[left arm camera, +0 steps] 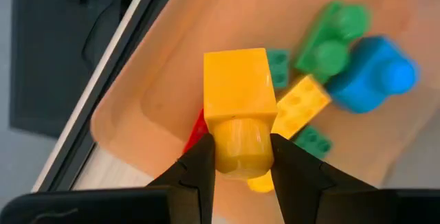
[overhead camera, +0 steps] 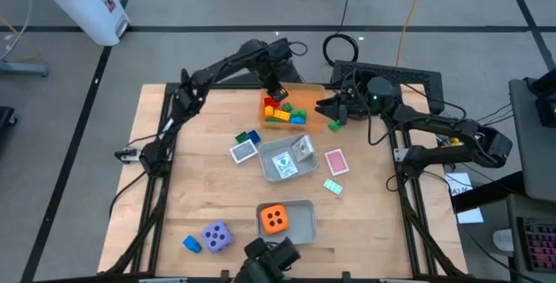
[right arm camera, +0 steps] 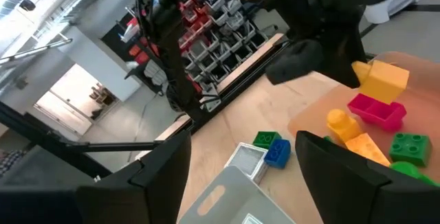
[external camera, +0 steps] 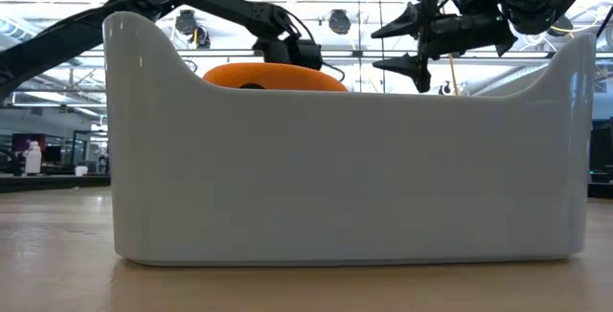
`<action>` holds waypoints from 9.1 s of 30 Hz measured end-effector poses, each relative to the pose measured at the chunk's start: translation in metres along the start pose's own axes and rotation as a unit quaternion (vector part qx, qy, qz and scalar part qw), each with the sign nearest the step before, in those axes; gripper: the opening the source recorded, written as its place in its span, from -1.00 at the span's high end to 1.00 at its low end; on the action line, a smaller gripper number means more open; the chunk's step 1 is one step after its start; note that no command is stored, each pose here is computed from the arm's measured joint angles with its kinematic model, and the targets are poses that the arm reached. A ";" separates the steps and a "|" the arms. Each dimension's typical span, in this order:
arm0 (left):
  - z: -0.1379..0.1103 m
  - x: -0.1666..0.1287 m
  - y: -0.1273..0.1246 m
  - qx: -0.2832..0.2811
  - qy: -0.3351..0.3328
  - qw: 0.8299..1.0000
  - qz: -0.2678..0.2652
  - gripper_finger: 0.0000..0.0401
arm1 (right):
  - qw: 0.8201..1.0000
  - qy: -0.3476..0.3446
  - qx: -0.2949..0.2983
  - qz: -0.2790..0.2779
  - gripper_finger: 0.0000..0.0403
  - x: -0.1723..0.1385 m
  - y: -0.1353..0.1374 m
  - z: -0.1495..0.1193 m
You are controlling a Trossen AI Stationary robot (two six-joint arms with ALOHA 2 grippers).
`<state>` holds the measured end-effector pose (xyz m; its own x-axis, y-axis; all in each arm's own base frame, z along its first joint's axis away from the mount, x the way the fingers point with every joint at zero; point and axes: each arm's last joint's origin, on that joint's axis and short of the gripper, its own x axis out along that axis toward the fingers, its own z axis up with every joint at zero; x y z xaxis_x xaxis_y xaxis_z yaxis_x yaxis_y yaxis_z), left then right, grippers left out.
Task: Pick & Place Toys
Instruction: Put the yellow game piece into the orange bin, then put the red deck of cards into the top gray bin
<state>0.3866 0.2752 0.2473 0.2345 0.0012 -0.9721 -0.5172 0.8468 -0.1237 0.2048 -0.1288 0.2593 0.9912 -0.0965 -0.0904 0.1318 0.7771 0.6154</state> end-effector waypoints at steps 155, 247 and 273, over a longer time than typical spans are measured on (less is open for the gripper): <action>-0.248 -0.117 -0.123 -0.011 -0.219 0.976 0.007 -0.04 | 0.849 0.288 0.133 -0.422 -0.26 0.011 0.081 -0.115; -0.231 -0.121 -0.067 0.067 -0.215 0.974 0.006 -0.04 | 0.826 0.210 0.132 -0.506 -0.69 -0.032 0.024 -0.123; -0.229 -0.123 -0.069 0.067 -0.230 0.971 -0.009 -0.04 | 0.797 0.297 0.072 -0.521 -0.69 -0.001 0.002 -0.158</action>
<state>0.2051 0.0954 0.3294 0.6010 0.1970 -0.7746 -0.4051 0.9105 -0.0828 0.2028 -0.0291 0.1371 0.1677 -0.2972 -0.9400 0.9225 0.3835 0.0433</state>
